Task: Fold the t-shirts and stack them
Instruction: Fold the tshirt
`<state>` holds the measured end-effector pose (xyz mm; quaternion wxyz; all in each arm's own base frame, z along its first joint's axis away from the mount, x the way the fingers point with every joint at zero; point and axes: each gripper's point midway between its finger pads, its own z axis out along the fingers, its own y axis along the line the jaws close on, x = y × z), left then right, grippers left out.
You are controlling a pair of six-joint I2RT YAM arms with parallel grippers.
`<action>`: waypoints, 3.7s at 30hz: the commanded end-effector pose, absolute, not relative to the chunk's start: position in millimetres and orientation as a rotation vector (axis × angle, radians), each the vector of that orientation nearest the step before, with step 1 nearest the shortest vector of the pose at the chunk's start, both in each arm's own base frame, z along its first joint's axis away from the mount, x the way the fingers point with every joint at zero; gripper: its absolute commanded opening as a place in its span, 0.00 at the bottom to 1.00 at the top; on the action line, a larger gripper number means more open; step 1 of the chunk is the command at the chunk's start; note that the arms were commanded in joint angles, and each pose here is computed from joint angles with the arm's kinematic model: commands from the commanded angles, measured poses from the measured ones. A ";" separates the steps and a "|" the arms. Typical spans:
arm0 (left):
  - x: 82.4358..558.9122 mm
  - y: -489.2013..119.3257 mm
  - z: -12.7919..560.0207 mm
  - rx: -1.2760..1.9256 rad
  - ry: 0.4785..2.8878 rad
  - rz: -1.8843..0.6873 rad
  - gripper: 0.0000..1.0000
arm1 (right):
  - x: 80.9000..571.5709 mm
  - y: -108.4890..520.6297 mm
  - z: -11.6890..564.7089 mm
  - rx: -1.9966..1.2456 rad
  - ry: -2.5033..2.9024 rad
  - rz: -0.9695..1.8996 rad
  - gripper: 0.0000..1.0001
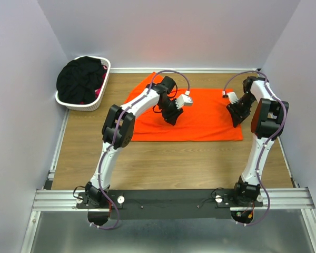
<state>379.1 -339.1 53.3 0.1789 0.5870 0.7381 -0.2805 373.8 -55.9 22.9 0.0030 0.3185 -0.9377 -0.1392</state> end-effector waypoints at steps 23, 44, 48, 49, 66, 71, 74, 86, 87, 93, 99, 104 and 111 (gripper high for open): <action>362.8 -335.9 38.6 1.751 2.091 -0.809 0.00 | 377.0 -64.4 36.8 1.046 -2.943 -0.388 0.19; 384.6 -319.1 75.4 1.677 2.044 -0.747 0.00 | 391.9 -59.9 49.8 1.071 -3.004 -0.407 0.01; 395.9 -314.9 66.5 1.651 2.072 -0.709 0.00 | 397.3 -60.4 41.3 1.057 -3.009 -0.409 0.00; 397.8 -314.2 64.0 1.649 2.079 -0.704 0.00 | 398.7 -60.5 39.4 1.051 -3.012 -0.408 0.01; 514.2 -248.8 176.9 1.156 1.979 -0.586 0.42 | 463.8 -67.2 68.5 0.896 -3.288 -0.444 0.67; 584.0 -194.0 213.1 0.832 1.905 -0.481 0.47 | 521.9 -70.4 70.9 0.754 -3.525 -0.402 0.67; 611.4 -182.4 210.5 0.782 1.867 -0.460 0.49 | 558.3 -80.0 70.2 0.702 -3.650 -0.317 0.68; 661.9 -167.1 159.1 0.628 1.908 -0.357 0.50 | 629.0 -92.2 33.6 0.551 -3.851 -0.194 0.85; 664.2 -166.4 157.1 0.626 1.902 -0.354 0.50 | 632.7 -91.0 27.2 0.559 -3.854 -0.194 0.86; 670.1 -162.0 143.6 0.619 1.914 -0.352 0.50 | 636.7 -82.9 16.6 0.626 -3.837 -0.116 0.86; 608.0 -156.1 188.3 0.912 1.921 -0.367 0.58 | 604.1 -82.1 101.9 0.856 -3.810 -0.026 0.94; 473.0 -131.3 201.3 1.305 1.969 -0.356 0.58 | 507.6 -74.6 154.0 1.164 -3.582 -0.100 0.95; 363.2 -95.1 121.8 1.429 2.224 -0.308 0.55 | 392.9 -50.6 113.7 1.151 -3.224 -0.406 0.74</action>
